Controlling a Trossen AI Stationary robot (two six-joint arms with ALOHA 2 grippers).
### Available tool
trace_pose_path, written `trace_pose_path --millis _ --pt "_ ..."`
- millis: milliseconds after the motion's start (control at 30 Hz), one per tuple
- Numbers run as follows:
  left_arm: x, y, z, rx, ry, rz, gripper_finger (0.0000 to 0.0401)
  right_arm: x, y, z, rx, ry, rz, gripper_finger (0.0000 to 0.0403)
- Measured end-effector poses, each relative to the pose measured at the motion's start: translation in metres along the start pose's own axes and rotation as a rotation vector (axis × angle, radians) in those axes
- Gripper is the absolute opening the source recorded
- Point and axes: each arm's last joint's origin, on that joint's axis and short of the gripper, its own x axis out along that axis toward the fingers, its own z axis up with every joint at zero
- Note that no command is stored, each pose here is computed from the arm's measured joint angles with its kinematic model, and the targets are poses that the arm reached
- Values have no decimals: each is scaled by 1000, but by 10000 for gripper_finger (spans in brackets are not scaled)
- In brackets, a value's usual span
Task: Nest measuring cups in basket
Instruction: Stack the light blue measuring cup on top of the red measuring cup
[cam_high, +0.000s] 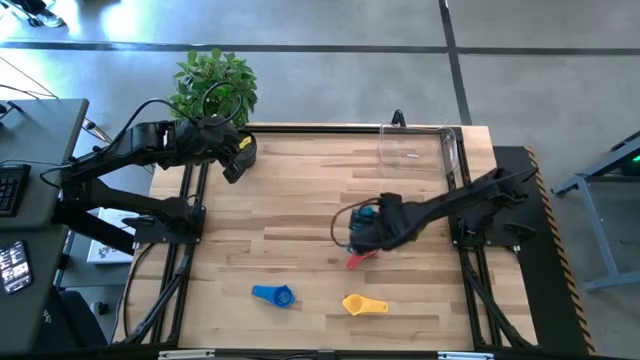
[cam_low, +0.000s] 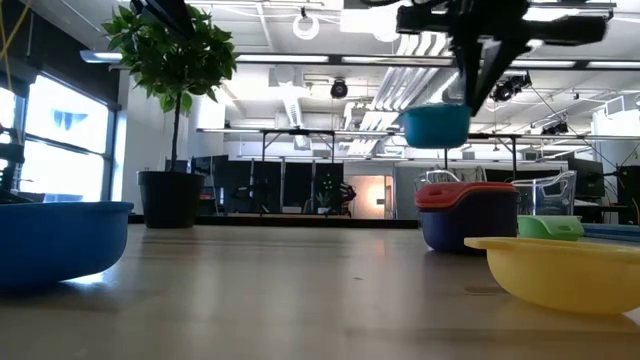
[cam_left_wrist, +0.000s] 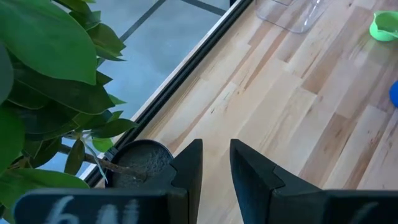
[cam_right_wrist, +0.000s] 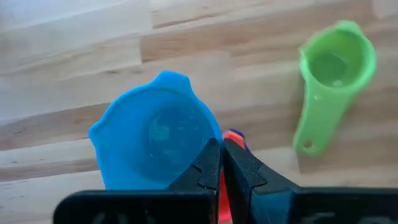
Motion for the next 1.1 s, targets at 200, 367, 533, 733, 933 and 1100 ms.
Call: trace_pose_path --millis 200,367,533,733,933,1100 --pt "0 0 0 0 0 0 74 -7 -12 -18 22 30 -9 0" --pt "0 0 0 -1 0 0 74 -2 -12 -25 14 51 -28 0" --pt "0 0 0 -1 -1 0 74 8 -10 -34 6 87 -85 0" --pt "0 0 0 0 -1 0 74 16 -7 -41 7 104 -107 0" --pt "0 0 0 0 0 -1 74 21 -4 -40 19 115 -131 0" --pt "0 0 0 0 2 -9 74 29 0 -38 32 109 -153 0"
